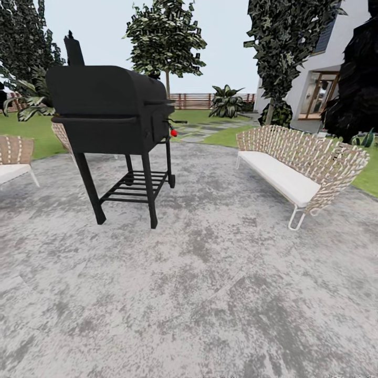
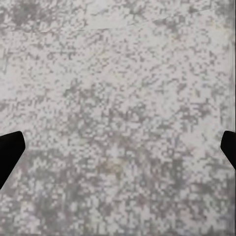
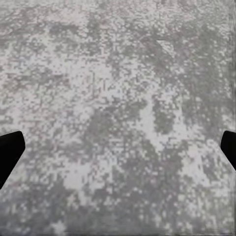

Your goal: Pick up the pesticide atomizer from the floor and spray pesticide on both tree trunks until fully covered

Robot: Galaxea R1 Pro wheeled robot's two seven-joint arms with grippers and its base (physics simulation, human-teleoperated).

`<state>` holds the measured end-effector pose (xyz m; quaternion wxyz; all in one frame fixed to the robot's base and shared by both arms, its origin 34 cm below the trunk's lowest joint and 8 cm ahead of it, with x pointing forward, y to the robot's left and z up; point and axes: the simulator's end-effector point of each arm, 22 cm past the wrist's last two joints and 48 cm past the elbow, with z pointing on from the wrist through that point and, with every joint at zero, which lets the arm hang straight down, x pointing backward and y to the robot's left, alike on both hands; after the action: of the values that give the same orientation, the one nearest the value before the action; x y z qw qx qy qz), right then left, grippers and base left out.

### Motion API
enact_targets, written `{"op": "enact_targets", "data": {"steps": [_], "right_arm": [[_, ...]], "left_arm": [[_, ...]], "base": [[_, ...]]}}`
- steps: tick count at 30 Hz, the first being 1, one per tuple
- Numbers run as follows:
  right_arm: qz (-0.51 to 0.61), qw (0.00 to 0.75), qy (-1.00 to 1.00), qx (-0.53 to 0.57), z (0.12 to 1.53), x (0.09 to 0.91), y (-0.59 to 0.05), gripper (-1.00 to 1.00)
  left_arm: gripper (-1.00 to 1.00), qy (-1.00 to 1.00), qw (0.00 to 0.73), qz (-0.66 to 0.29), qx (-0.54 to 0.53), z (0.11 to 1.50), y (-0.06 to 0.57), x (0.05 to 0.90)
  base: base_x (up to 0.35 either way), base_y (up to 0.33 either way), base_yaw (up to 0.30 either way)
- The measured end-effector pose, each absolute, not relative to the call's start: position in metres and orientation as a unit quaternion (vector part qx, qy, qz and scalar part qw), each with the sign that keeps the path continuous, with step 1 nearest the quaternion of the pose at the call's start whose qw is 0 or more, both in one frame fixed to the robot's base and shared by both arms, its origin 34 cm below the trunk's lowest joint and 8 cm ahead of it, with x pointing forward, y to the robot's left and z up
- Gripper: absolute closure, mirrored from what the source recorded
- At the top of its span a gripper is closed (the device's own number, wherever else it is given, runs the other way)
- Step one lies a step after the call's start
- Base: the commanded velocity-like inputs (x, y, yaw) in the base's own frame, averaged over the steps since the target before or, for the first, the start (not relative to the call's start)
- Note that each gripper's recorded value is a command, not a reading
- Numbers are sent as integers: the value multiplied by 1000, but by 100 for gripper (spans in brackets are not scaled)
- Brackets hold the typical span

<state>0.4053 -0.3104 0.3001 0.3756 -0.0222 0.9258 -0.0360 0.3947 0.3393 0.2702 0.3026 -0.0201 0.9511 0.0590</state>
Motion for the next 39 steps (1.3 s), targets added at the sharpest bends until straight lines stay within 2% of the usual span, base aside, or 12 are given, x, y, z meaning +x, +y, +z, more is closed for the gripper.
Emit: {"op": "enact_targets", "data": {"steps": [9, 26, 39], "right_arm": [[-36, 370, 928, -22, 297, 402, -310, -100], [-36, 368, 929, -25, 295, 400, -310, -100], [-37, 368, 929, -24, 295, 400, -311, -100]], "left_arm": [[-100, 954, 294, 59, -20, 266, 339, 389], [-100, 954, 293, 62, -21, 266, 342, 388], [-100, 954, 292, 63, -21, 265, 343, 386]], "base": [[59, 0, -195], [295, -157, -26], [336, -17, 0]]}}
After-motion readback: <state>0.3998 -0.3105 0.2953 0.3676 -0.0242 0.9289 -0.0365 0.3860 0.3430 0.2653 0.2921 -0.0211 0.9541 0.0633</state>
